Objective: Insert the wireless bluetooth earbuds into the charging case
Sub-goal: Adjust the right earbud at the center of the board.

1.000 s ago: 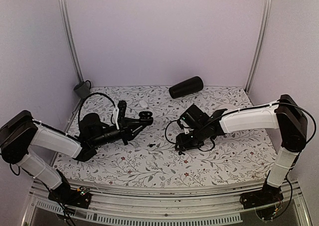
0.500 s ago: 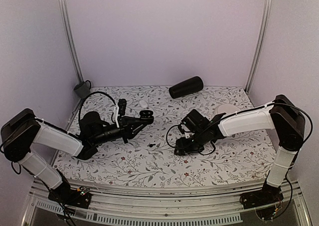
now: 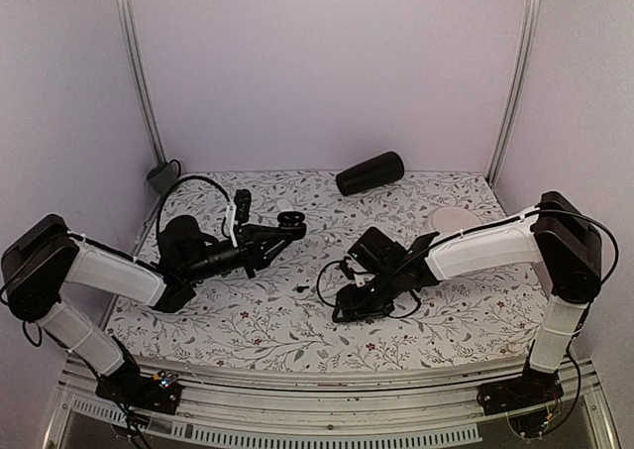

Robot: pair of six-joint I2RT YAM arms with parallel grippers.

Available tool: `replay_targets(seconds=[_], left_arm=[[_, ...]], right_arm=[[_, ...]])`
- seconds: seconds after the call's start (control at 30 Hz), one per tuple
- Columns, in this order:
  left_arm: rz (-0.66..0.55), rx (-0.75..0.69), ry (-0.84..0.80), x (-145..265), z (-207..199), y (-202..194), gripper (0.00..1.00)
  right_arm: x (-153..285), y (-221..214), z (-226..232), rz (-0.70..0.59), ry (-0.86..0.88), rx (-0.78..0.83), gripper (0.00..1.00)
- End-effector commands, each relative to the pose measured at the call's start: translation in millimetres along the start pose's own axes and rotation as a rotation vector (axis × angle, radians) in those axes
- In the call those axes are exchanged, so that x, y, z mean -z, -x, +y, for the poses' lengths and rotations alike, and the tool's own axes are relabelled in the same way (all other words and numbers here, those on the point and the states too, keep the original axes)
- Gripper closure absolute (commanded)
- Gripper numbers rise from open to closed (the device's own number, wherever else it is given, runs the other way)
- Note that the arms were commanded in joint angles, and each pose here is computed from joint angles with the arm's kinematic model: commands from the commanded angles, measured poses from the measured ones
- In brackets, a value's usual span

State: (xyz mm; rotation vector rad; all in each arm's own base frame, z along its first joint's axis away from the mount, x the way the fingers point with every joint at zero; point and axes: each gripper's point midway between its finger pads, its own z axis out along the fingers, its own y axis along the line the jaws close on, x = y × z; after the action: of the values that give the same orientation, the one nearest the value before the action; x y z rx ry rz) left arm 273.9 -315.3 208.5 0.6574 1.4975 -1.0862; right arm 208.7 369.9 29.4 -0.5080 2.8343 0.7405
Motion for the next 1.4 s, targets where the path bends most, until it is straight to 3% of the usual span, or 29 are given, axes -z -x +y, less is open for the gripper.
replay_targets(seconds=[0.0, 0.17, 0.3, 0.43, 1.37], left_arm=[[-0.031, -0.012, -0.002, -4.3, 1.7, 18.4, 1.00], [-0.018, -0.007, 0.006, -7.2, 3.1, 20.5, 1.00], [-0.003, -0.016, 0.014, -8.9, 3.9, 22.6, 1.00], [0.006, -0.032, 0.024, -10.0, 4.6, 26.4, 1.00], [0.016, -0.047, 0.012, -14.5, 2.7, 30.9, 1.00]], right_arm=[[22.2, 10.0, -19.0, -0.043, -0.027, -0.069, 0.39], [30.5, 17.5, -50.4, -0.086, -0.091, -0.051, 0.46], [22.3, 21.1, -53.4, -0.084, -0.093, -0.002, 0.60], [21.3, 28.5, -54.0, -0.099, -0.113, 0.038, 0.67], [6.6, 35.1, -42.7, -0.073, -0.170, 0.052, 0.74]])
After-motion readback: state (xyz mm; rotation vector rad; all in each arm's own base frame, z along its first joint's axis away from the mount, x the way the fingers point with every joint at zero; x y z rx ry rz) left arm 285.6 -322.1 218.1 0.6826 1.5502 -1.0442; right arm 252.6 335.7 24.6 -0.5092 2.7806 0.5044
